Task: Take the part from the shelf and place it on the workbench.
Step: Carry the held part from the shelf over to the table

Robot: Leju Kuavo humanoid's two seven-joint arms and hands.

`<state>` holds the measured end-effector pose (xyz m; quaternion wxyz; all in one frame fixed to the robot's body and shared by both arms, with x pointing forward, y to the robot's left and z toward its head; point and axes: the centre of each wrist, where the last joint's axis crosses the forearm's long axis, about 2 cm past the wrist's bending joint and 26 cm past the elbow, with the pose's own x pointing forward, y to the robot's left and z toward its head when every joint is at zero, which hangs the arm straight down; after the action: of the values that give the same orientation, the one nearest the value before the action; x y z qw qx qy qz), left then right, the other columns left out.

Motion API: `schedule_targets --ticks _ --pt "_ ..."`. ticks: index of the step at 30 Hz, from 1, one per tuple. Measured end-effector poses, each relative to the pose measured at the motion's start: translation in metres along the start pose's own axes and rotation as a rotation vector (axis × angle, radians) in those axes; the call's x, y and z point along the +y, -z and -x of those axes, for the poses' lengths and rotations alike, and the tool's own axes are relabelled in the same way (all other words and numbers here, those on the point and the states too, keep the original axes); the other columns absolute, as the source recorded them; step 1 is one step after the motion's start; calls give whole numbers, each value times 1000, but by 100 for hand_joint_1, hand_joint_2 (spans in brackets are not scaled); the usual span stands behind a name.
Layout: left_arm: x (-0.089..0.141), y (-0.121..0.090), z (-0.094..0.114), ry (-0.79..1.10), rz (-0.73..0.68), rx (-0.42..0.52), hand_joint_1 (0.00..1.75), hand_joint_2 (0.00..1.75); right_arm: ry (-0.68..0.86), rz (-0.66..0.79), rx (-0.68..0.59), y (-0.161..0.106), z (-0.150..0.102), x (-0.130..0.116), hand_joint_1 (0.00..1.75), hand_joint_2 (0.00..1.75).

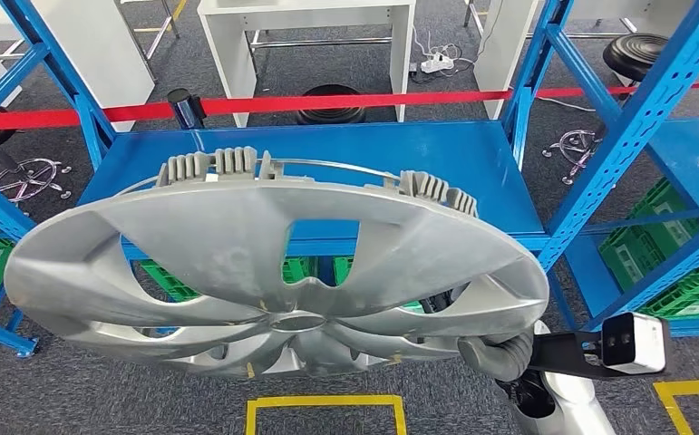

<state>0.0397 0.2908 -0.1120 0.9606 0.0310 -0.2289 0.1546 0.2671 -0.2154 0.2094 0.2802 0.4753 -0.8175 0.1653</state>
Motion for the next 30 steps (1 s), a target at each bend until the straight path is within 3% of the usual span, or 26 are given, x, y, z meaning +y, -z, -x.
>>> schedule_targets --ticks 30 --pt "1 1 -2 4 4 -20 0 175 -16 -23 0 10 8 -2 175 175"
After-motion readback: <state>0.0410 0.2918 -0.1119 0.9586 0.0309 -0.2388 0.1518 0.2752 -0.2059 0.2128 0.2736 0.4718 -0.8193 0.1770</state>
